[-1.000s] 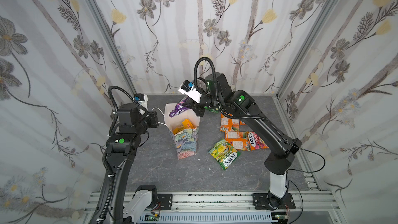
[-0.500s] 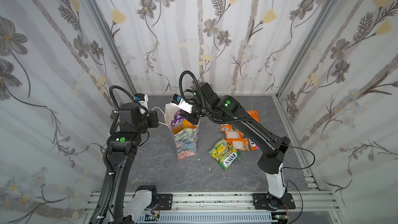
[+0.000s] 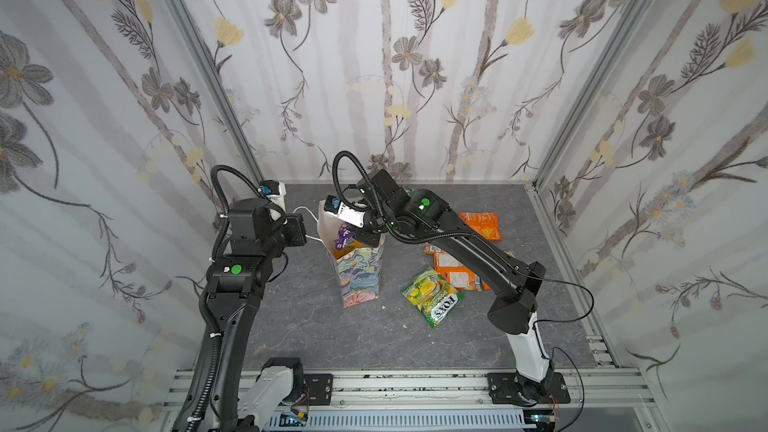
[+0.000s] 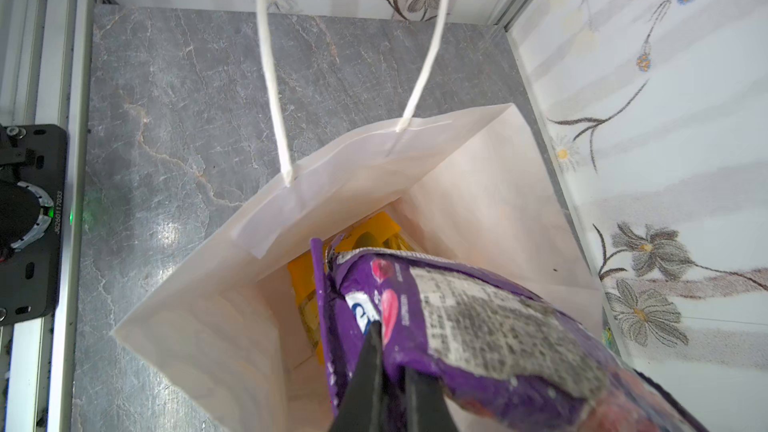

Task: Place the snacks into the paper bag
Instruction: 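Lower the purple candy bag into the paper bag with the right gripper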

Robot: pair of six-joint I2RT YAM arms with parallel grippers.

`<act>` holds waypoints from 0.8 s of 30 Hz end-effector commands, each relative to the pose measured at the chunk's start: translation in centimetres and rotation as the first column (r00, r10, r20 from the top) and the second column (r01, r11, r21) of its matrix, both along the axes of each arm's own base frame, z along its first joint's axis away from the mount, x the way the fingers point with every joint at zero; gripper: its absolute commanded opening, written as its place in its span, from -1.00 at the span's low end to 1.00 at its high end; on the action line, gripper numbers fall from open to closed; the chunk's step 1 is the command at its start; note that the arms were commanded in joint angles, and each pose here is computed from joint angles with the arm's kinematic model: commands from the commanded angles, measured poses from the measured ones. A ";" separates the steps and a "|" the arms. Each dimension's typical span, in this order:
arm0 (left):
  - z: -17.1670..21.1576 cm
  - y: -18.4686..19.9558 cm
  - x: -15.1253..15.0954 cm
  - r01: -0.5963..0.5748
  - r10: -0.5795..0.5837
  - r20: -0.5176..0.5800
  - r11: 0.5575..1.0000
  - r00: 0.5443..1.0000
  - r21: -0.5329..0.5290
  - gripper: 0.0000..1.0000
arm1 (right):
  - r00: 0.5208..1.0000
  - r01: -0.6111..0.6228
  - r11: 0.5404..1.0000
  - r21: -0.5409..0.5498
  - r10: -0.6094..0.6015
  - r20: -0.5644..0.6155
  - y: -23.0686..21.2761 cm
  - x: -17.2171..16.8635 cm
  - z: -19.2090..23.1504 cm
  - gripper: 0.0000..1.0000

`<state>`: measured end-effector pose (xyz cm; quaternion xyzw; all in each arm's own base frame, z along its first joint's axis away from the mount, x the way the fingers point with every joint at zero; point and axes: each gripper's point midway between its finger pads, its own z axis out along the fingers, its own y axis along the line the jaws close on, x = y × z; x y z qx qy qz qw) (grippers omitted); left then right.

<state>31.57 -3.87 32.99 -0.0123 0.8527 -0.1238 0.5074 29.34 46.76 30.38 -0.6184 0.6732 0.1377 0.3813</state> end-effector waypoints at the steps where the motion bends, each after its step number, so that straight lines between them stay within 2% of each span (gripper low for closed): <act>1: 0.6 0.0 0.4 0.004 -0.004 0.024 1.000 1.000 0.006 -0.99 | 0.999 -0.032 0.999 -0.022 0.033 0.014 0.3 -0.7 -0.3 -1.00; 7: 0.7 0.0 0.3 0.004 -0.004 0.029 1.000 1.000 0.006 -0.99 | 0.998 -0.059 0.998 -0.032 0.059 0.001 0.5 -2.3 -0.2 -1.00; 20: 0.9 -0.1 0.1 0.006 -0.006 0.036 1.000 0.999 0.002 -0.99 | 0.983 -0.179 0.982 0.051 0.180 -0.022 1.2 -5.1 2.2 -1.00; 24: 0.9 -0.1 0.1 0.008 -0.008 0.037 1.000 0.999 0.001 -0.99 | 0.986 -0.166 0.985 0.038 0.166 -0.019 1.4 -4.5 1.5 -1.00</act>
